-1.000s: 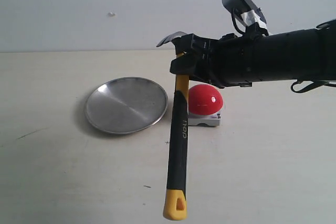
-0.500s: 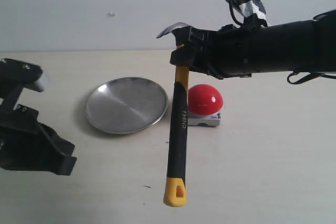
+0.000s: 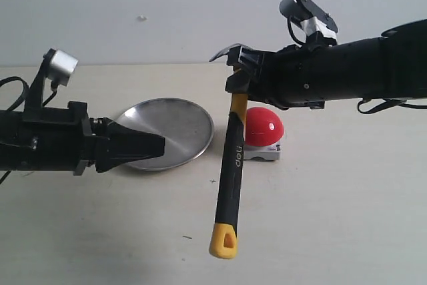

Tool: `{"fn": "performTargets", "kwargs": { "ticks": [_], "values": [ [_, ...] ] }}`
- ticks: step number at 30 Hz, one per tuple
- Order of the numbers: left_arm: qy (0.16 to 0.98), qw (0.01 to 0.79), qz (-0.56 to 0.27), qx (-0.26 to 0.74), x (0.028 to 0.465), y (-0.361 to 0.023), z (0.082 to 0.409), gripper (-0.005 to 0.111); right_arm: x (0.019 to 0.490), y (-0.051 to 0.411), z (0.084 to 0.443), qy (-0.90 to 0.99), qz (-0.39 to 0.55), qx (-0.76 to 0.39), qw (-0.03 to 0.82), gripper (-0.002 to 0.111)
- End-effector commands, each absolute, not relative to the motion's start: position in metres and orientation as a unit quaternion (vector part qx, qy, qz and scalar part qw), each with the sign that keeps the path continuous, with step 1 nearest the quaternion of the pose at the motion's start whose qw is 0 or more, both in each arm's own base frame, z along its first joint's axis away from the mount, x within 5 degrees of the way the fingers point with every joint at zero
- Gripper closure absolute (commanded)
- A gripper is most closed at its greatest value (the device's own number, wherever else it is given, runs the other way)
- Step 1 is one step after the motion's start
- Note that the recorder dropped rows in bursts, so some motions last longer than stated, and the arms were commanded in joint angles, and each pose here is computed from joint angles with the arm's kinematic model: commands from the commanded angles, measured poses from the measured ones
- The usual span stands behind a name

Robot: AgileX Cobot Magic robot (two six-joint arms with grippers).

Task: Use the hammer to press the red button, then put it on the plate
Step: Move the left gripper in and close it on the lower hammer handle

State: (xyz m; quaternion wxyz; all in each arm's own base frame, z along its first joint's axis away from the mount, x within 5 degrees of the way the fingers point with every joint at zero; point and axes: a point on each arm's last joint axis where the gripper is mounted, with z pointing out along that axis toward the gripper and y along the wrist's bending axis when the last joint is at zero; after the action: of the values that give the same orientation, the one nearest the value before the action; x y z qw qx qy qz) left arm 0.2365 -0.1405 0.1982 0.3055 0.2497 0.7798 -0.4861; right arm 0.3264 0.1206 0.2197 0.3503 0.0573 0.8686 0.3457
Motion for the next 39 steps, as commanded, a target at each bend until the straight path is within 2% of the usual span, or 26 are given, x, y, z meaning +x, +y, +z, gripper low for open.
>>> {"fn": "performTargets", "kwargs": {
  "ticks": [1, 2, 3, 6, 11, 19, 30, 39],
  "values": [
    [0.779, 0.308, -0.484, 0.252, 0.238, -0.14, 0.192, 0.055, 0.334, 0.122, 0.235, 0.853, 0.365, 0.088, 0.362, 0.108],
    [0.779, 0.307, -0.484, 0.253, 0.238, -0.14, 0.192, 0.046, 0.336, 0.121, 0.237, 0.852, 0.363, 0.095, 0.366, 0.108],
    [0.779, 0.307, -0.484, 0.253, 0.238, -0.14, 0.192, 0.042, 0.336, 0.122, 0.237, 0.853, 0.358, 0.098, 0.367, 0.108],
    [0.781, 0.307, -0.481, 0.254, 0.238, -0.14, 0.192, 0.038, 0.337, 0.129, 0.237, 0.858, 0.33, 0.112, 0.378, 0.108],
    [0.785, 0.315, -0.452, 0.284, 0.239, -0.139, 0.188, 0.038, 0.344, 0.147, 0.241, 0.851, 0.359, 0.107, 0.368, 0.108],
    [0.78, 0.331, -0.432, 0.308, 0.244, -0.145, 0.186, 0.038, 0.345, 0.147, 0.239, 0.852, 0.361, 0.107, 0.364, 0.108],
    [0.776, 0.293, -0.451, 0.33, 0.26, -0.185, 0.173, 0.038, 0.345, 0.147, 0.238, 0.853, 0.358, 0.103, 0.366, 0.108],
    [0.788, 0.251, -0.435, 0.357, 0.266, -0.212, 0.147, 0.038, 0.346, 0.148, 0.235, 0.856, 0.354, 0.098, 0.364, 0.108]
  ]
}}
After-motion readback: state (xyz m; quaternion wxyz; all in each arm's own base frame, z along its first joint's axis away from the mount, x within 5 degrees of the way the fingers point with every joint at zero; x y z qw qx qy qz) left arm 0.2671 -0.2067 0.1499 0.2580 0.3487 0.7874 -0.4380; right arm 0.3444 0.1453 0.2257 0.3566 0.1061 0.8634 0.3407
